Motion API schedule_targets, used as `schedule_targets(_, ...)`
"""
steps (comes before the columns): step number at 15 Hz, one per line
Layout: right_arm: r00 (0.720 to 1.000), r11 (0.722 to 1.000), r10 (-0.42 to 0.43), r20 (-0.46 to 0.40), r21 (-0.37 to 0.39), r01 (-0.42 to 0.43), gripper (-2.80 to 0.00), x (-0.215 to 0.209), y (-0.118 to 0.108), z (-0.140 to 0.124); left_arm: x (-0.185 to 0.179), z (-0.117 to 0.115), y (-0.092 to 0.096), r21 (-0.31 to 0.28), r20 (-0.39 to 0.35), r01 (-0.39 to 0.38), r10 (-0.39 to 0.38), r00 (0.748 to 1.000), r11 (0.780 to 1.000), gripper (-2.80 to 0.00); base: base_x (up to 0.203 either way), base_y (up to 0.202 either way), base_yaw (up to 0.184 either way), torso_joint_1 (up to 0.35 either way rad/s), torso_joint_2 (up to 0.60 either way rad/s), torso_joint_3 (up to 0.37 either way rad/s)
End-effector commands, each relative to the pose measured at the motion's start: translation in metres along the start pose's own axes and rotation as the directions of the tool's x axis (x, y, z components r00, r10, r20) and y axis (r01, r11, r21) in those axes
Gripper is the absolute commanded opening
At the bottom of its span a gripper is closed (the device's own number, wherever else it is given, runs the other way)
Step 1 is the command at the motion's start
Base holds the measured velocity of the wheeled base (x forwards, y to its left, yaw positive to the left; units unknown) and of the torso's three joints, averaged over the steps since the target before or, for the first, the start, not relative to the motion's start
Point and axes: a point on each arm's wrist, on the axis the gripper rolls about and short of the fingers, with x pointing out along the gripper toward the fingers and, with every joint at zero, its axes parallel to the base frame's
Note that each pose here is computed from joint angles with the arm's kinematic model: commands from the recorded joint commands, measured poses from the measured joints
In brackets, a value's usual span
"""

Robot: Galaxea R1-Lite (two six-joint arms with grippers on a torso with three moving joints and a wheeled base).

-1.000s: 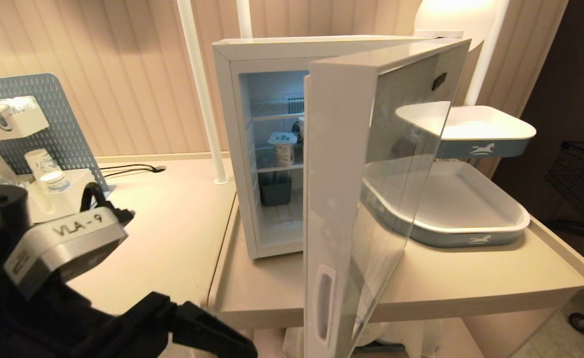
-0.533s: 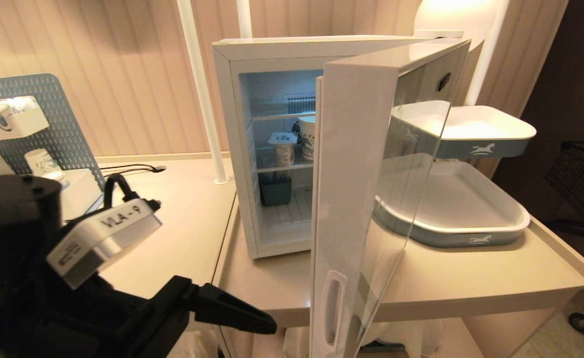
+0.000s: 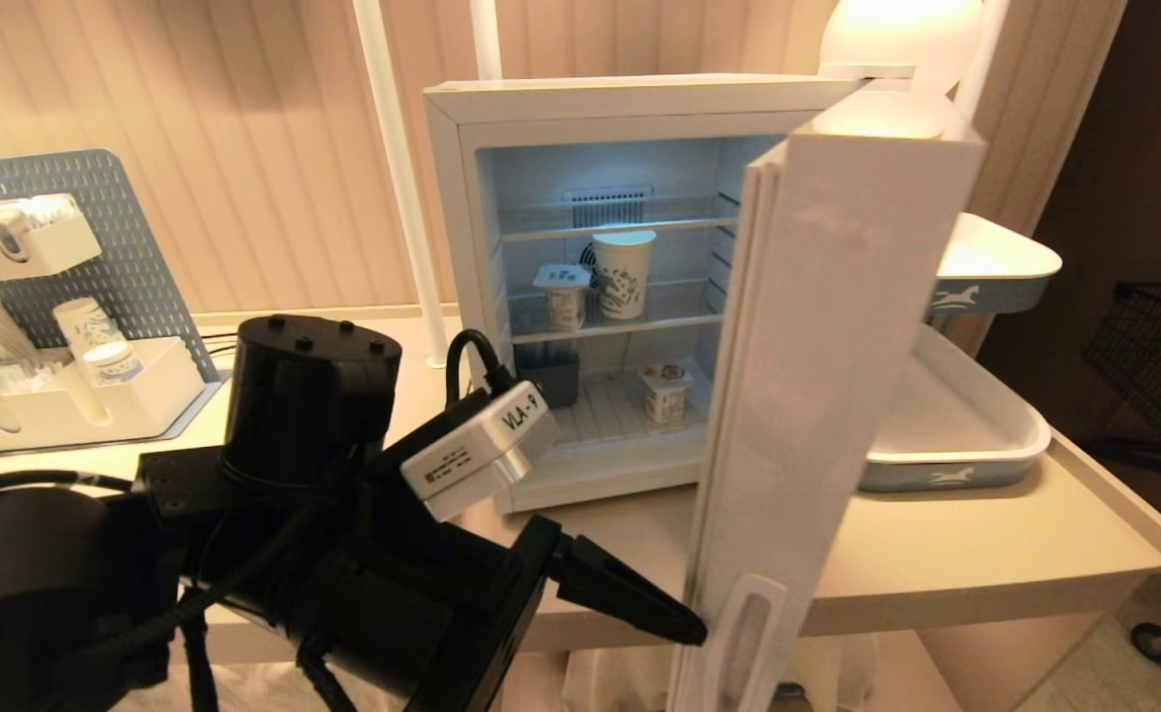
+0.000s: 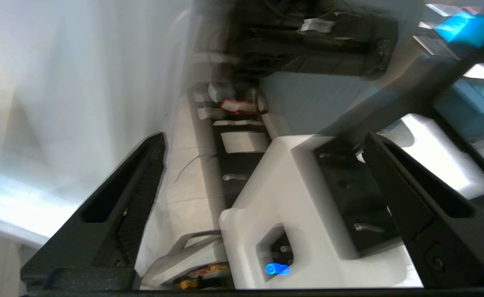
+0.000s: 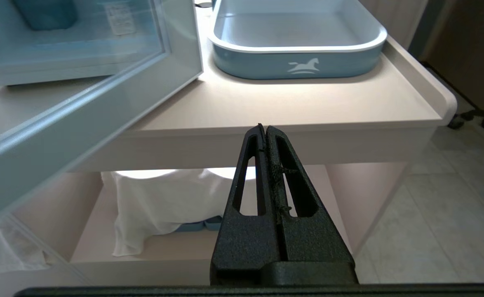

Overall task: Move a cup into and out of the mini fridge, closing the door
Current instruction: Open the freezer door

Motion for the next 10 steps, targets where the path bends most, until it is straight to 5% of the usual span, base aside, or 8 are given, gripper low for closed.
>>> schedule_targets(1, 1.000, 1.000, 0.000, -0.003, 0.000, 0.000, -2.80, 0.000, 0.000, 0.000, -0.008, 0.001, -0.009, 0.011, 0.010, -0.003, 0.003, 1.000, 1.000, 0.00, 0.000, 0.000, 0.000, 0.000, 0.00, 0.000)
schedule_targets(4, 1.000, 1.000, 0.000, -0.003, 0.000, 0.000, -2.80, 0.000, 0.000, 0.000, -0.025, -0.001, -0.023, 0.017, 0.024, -0.044, 0.044, 0.999, 0.999, 0.00, 0.000, 0.000, 0.000, 0.000, 0.00, 0.000)
schedule_targets(10, 1.000, 1.000, 0.000, -0.002, 0.000, 0.000, -2.80, 0.000, 0.000, 0.000, -0.016, -0.002, -0.004, 0.002, 0.010, -0.074, 0.074, 0.997, 0.997, 0.00, 0.000, 0.000, 0.000, 0.000, 0.00, 0.000)
